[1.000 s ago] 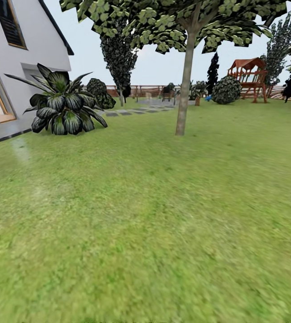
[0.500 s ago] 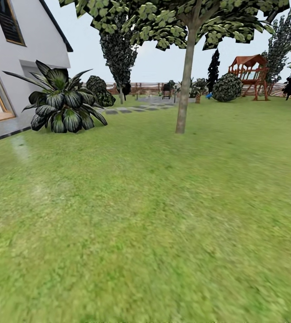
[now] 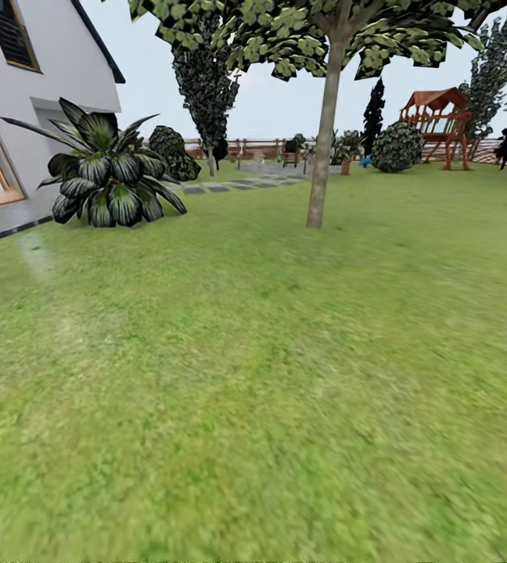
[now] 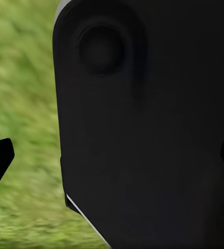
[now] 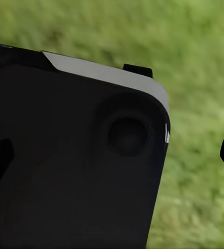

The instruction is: Take the three Easter eggs out of the wicker basket on the lawn in the garden, then place them on the lawn next to a single tree (choose any tree) so that all three eggs are next to the same tree and none are left in the basket.

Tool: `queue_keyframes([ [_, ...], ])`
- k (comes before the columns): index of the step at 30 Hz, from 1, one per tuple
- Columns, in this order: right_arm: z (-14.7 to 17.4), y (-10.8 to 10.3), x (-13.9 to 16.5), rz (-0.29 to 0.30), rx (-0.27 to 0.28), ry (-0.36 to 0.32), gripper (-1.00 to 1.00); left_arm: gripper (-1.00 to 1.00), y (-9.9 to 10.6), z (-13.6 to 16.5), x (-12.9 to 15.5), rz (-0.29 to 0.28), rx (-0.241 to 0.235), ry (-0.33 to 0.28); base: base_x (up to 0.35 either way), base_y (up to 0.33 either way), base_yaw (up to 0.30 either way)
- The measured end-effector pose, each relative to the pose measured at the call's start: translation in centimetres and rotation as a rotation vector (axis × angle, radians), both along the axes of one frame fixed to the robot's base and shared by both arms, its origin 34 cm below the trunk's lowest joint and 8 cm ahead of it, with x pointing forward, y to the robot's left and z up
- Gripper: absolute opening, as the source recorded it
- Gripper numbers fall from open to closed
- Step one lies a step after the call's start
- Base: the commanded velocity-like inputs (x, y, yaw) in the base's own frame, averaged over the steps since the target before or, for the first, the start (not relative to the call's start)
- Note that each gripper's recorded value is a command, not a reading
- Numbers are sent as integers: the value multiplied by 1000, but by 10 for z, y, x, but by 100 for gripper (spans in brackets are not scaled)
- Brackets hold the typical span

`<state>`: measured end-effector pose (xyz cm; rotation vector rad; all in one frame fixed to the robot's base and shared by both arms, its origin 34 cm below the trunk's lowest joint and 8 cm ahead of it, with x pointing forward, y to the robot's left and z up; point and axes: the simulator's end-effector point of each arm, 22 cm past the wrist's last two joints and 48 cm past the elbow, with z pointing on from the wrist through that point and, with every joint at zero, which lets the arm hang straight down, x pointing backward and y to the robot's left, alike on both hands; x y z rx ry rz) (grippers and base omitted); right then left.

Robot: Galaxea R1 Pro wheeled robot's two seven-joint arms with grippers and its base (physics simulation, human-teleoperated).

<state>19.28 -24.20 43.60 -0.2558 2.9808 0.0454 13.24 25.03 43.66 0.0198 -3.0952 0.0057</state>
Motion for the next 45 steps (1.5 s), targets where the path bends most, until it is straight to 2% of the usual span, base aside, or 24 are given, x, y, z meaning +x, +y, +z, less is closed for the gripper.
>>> queue_keyframes([
  [45,-3,-1,-28,-5,-2,72,100,100,0,1,-28,0,0,71,0,0,0],
])
